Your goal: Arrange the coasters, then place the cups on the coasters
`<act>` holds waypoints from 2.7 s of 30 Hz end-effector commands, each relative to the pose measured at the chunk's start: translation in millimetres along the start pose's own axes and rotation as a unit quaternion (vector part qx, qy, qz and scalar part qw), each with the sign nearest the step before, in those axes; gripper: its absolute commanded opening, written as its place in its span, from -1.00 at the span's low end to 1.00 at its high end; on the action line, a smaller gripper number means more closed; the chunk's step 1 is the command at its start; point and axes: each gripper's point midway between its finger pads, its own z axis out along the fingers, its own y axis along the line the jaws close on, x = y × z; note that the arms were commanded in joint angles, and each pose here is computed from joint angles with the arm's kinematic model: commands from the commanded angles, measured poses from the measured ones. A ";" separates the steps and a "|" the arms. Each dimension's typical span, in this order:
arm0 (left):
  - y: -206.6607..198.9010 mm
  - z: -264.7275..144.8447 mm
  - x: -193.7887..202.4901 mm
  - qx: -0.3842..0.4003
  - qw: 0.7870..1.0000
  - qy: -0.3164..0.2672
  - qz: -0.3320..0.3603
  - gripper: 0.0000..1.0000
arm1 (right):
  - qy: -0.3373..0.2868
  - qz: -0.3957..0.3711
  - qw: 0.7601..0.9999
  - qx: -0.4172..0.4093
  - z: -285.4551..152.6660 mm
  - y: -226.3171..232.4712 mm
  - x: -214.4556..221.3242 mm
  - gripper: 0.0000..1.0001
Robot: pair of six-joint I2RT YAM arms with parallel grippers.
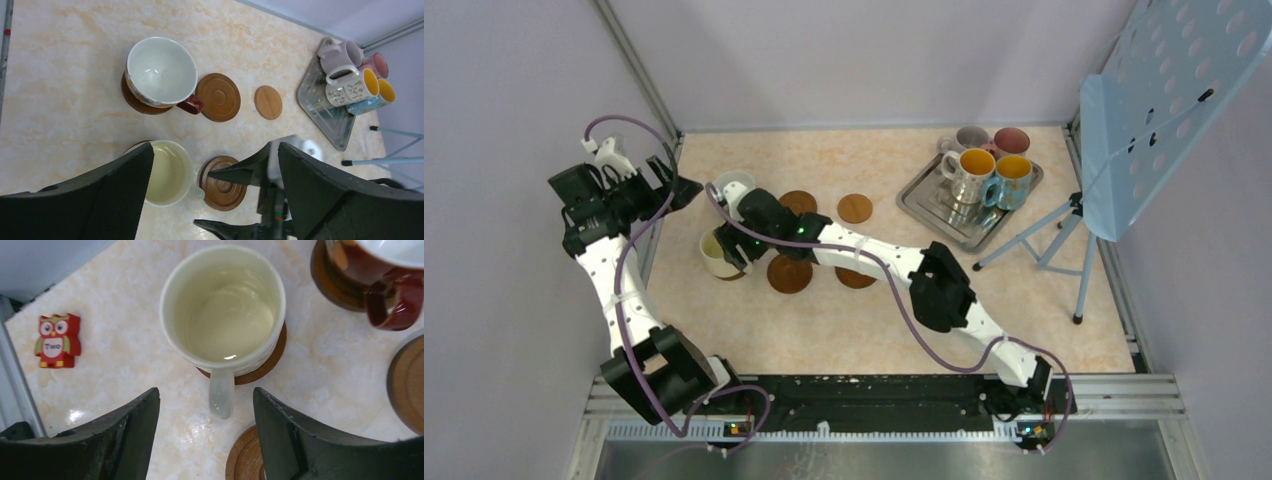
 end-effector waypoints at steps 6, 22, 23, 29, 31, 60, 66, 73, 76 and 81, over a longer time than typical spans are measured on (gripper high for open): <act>-3.4 -0.1 5.3 0.036 0.997 0.021 0.058 0.97 | -0.072 0.005 0.997 0.034 -93.4 -40.8 -81.4 0.38; -51.4 30.4 62.0 0.071 0.980 0.099 0.158 0.97 | 0.007 0.031 0.992 0.124 -234.0 -156.8 1.1 0.39; -55.9 31.6 63.5 0.073 0.980 0.096 0.160 0.98 | 0.012 0.036 0.990 0.133 -242.8 -163.2 8.7 0.39; -67.3 31.6 64.1 0.084 0.979 0.086 0.164 0.98 | -0.006 0.091 0.952 0.292 -298.3 -229.7 51.2 0.32; -68.1 30.7 63.2 0.084 0.979 0.082 0.165 0.97 | -0.027 0.115 0.931 0.345 -319.3 -254.3 63.1 0.30; -68.5 33.2 62.1 0.085 0.981 0.074 0.159 0.97 | -0.068 0.235 0.836 0.491 -366.8 -407.0 121.5 0.32; -69.3 33.5 62.1 0.088 0.981 0.076 0.157 0.97 | -0.064 0.226 0.840 0.490 -365.2 -419.2 128.3 0.32; -70.8 33.1 61.5 0.091 0.981 0.075 0.156 0.97 | -0.057 0.243 0.824 0.509 -367.8 -429.4 138.9 0.32; -70.4 33.4 61.4 0.090 0.981 0.076 0.155 0.97 | -0.049 0.241 0.820 0.517 -366.4 -432.4 146.0 0.32; -70.2 32.7 60.9 0.087 0.981 0.074 0.158 0.97 | -0.060 0.208 0.830 0.514 -360.7 -441.9 143.9 0.32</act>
